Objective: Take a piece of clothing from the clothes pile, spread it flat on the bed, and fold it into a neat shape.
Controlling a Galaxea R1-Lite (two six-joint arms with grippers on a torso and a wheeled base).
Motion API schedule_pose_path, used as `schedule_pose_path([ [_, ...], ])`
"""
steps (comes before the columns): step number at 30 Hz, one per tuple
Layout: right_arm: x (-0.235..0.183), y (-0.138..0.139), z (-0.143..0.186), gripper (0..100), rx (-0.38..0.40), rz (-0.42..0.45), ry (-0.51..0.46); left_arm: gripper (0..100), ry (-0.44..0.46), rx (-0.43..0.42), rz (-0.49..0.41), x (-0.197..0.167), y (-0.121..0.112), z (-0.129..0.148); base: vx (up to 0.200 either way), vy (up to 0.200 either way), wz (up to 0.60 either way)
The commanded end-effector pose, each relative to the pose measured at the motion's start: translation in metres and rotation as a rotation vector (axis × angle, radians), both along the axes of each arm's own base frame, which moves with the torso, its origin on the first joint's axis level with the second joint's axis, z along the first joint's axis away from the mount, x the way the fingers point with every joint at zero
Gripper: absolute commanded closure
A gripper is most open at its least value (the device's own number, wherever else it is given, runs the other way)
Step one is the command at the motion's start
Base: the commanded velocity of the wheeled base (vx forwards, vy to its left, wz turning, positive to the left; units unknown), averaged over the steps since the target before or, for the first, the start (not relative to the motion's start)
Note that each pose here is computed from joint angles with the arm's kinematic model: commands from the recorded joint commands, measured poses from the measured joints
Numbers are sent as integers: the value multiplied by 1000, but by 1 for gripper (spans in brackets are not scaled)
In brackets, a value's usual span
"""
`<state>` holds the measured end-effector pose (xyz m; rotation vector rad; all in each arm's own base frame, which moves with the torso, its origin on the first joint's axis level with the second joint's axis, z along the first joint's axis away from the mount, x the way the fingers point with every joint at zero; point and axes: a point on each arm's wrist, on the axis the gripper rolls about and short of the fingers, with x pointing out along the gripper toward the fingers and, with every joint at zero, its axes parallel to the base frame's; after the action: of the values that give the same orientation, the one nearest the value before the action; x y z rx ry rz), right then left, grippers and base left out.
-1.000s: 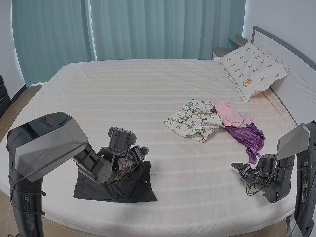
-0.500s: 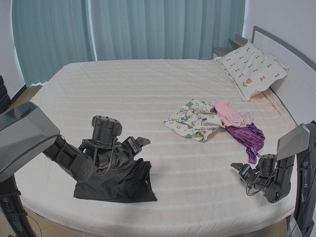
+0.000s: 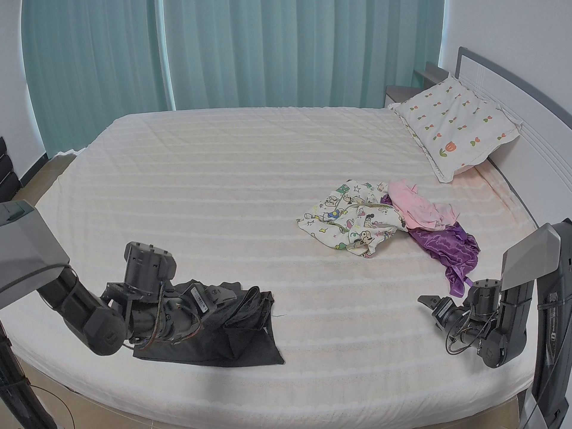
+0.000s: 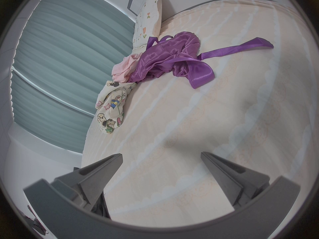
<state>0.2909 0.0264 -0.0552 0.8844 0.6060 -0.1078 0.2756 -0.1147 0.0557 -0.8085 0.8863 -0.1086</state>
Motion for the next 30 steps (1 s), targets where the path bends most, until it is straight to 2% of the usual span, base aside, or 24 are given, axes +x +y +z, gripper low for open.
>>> schedule_pose_path([
  [1,0,0,2,0,1,0,-13,0,54,-72,80,-23,23,-15,0,0,0],
  [5,0,0,1,0,1,2,-11,0,43,-114,86,-27,23,-25,0,0,0],
  [12,0,1,0,0,1,3,-10,0,88,-92,98,-29,25,-49,0,0,0],
  [19,0,1,0,0,0,3,-7,0,45,-101,95,-35,25,-53,0,0,0],
  [30,-1,0,0,0,-7,-13,-4,0,38,-113,100,-34,24,-53,0,0,0],
])
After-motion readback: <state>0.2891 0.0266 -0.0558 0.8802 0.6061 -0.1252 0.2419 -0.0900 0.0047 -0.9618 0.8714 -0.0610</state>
